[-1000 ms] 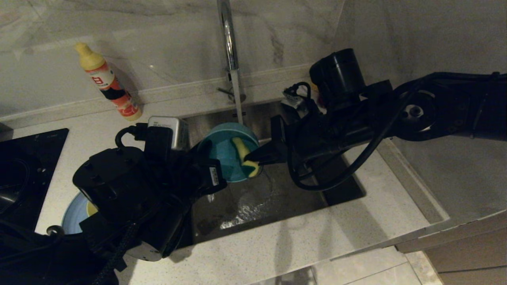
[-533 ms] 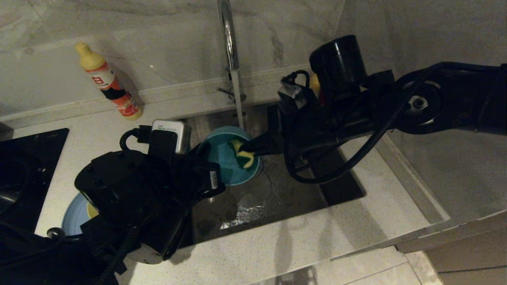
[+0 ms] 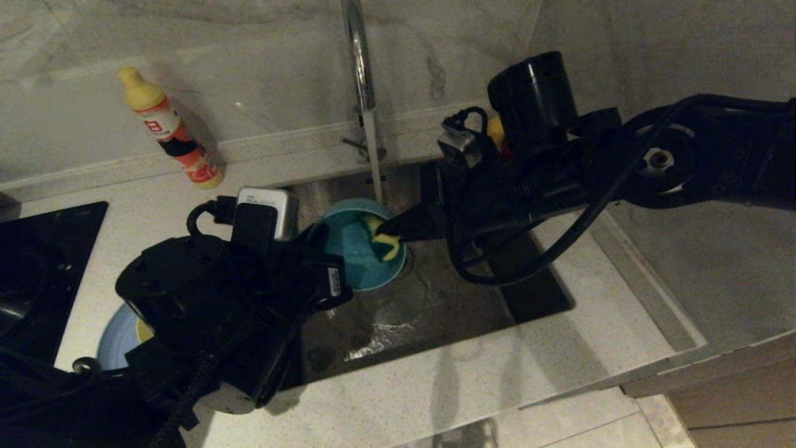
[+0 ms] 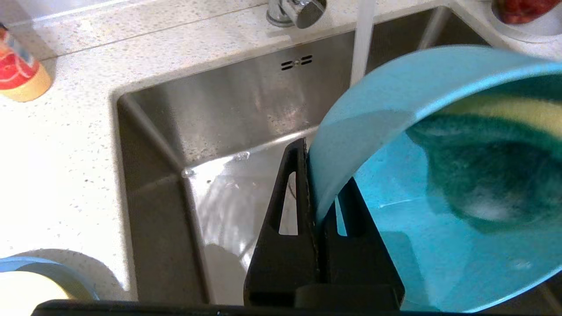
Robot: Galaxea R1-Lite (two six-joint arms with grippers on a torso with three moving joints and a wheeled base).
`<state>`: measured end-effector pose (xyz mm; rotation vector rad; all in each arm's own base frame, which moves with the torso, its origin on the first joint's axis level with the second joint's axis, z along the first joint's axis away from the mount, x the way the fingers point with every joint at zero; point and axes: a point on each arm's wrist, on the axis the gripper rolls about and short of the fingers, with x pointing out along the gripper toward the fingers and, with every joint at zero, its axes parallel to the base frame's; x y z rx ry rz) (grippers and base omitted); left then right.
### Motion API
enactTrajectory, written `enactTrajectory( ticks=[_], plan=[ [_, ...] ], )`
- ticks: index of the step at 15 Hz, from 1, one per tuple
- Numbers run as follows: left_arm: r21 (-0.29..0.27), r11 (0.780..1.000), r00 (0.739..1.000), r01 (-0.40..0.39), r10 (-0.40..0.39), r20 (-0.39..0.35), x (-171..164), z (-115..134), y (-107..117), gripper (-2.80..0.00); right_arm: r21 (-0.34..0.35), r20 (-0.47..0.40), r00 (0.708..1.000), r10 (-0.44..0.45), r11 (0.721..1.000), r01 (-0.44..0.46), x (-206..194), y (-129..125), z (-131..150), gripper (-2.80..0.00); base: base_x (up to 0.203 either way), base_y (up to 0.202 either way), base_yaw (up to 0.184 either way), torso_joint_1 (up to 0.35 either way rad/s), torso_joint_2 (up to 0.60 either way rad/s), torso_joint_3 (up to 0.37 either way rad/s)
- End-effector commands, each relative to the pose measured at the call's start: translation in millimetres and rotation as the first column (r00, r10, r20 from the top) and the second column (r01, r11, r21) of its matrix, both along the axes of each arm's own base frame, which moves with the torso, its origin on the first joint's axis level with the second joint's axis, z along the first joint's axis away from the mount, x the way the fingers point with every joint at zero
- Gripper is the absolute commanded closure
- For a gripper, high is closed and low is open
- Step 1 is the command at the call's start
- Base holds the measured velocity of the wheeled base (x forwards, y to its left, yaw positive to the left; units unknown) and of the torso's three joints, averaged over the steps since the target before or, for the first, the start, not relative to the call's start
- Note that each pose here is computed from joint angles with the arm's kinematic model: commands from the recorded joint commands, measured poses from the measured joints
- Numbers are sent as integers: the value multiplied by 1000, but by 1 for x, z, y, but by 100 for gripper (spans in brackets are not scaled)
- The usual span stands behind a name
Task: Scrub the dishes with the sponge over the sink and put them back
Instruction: Wipe the bowl
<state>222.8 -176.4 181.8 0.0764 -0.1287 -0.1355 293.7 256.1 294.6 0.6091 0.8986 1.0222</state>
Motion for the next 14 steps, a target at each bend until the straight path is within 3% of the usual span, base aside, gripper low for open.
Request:
enactTrajectory(
  ticks=[1,3,6,14],
  plan=[
    [-22,1000,1000,-3,3,14,-1,4,1,0,-27,-4,1000,-6,1000,5,0,-2,-7,0,0,0,0,0,0,0],
    [-28,1000,1000,-6,6,14,-1,4,3,0,-58,25,1000,-18,998,19,1,-4,-12,0,0,0,0,0,0,0],
    [-56,998,999,-7,10,45,0,7,3,0,-40,47,998,-30,999,31,-3,-12,-1,0,0,0,0,0,0,0],
    [-51,998,999,-21,23,39,4,4,5,0,-26,58,998,-25,999,27,-13,-21,8,0,0,0,0,0,0,0]
  ],
)
